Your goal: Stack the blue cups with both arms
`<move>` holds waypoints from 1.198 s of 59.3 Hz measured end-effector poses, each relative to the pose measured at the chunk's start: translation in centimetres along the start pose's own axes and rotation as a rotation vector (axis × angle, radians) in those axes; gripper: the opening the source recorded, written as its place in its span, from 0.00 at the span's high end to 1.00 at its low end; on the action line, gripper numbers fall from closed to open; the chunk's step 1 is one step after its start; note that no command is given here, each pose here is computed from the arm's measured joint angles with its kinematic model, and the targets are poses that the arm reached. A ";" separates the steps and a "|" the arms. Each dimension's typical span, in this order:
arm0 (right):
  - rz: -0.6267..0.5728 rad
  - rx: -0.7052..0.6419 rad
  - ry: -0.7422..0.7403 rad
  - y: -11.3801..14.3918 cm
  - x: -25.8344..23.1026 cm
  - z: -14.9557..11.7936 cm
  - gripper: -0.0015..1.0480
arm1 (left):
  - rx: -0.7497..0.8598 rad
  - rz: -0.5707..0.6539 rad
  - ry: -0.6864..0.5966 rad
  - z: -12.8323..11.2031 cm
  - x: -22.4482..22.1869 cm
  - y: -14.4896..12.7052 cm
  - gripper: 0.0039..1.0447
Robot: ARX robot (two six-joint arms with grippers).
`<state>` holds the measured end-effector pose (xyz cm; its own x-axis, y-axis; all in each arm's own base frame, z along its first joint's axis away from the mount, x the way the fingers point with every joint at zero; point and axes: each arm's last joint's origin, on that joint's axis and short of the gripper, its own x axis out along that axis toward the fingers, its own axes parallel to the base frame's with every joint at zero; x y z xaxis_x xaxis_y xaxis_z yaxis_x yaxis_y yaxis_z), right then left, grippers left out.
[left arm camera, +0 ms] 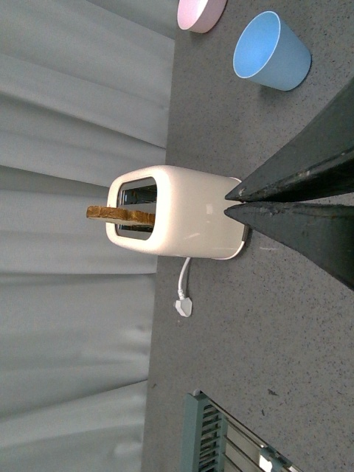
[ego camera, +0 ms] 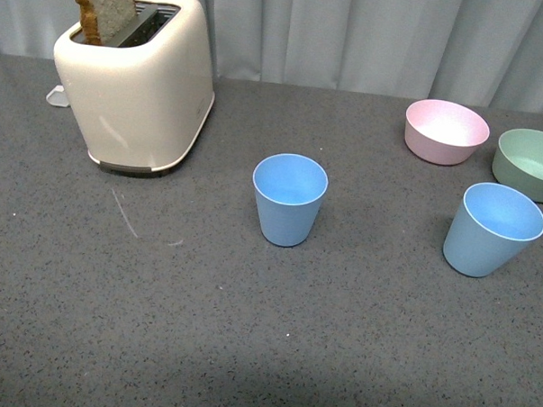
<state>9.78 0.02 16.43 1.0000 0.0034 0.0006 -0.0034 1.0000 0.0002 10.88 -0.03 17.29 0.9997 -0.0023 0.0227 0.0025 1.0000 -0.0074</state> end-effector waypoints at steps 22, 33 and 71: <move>0.000 0.000 0.000 0.0 0.0 0.0 0.09 | 0.000 0.000 0.006 -0.3 -1.2 0.0 0.97; -0.004 -0.004 0.001 0.0 0.0 0.0 0.09 | 0.000 -0.001 0.006 -0.3 -1.2 0.0 0.65; -0.049 0.008 0.650 -2.7 14.4 -0.6 0.09 | 0.001 0.000 0.005 -0.3 -1.2 0.0 0.06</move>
<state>24.19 -2.61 15.88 0.7955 -0.0398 -0.6046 0.0445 0.9990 -0.0072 9.67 -0.03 17.00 0.9998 -0.0027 0.0177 0.0028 1.0000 -0.0067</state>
